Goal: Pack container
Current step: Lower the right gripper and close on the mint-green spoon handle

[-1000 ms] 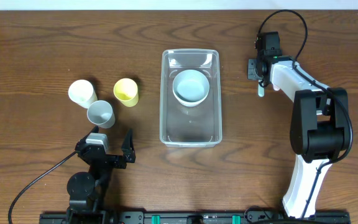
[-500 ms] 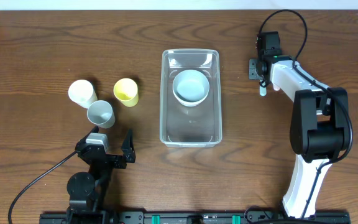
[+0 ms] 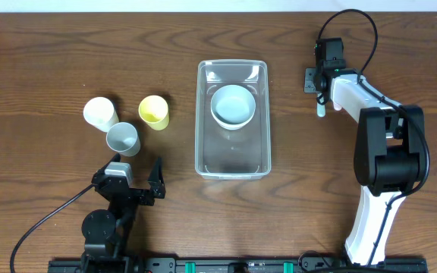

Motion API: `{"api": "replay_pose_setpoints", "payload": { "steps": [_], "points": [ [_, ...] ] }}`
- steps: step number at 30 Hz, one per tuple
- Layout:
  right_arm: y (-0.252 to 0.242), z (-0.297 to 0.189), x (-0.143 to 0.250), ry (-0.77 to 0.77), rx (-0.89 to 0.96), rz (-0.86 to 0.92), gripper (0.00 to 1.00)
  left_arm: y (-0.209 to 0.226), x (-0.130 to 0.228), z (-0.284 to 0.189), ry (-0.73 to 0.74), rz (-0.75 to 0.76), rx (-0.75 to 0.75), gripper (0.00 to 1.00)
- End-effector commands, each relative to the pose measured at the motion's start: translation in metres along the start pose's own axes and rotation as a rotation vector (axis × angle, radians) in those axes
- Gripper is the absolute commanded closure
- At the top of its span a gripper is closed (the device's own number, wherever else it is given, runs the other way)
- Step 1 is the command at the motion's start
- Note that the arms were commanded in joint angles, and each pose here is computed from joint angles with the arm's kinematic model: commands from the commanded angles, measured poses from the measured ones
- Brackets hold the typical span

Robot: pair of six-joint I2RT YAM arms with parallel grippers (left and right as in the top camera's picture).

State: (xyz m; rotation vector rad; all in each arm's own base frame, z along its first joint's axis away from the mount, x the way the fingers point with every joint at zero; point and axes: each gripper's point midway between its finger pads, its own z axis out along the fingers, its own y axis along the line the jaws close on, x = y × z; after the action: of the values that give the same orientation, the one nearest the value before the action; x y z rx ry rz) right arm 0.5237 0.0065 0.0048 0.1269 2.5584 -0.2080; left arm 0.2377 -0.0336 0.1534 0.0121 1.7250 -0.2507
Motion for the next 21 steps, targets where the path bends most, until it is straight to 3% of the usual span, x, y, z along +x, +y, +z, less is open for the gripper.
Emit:
{"api": "replay_pose_setpoints", "payload": {
  "steps": [1,5,11,21],
  "points": [
    [-0.0044,0.0109,0.0126,0.028,0.015,0.006,0.55,0.0040,0.0141,0.0024,0.030,0.009,-0.013,0.02],
    [-0.0044,0.0109,0.0130,0.030,0.015,0.006,0.61,0.0040,0.0141,0.0024,0.030,0.009,-0.013,0.02],
    [-0.0039,0.0109,0.0135,0.032,0.012,0.021,0.78,0.0040,0.0141,0.0024,0.030,0.009,-0.013,0.02],
    [-0.0008,0.0107,0.0158,0.042,-0.004,0.018,0.86,0.0040,0.0141,0.0024,0.030,0.009,-0.013,0.02]
  ]
}}
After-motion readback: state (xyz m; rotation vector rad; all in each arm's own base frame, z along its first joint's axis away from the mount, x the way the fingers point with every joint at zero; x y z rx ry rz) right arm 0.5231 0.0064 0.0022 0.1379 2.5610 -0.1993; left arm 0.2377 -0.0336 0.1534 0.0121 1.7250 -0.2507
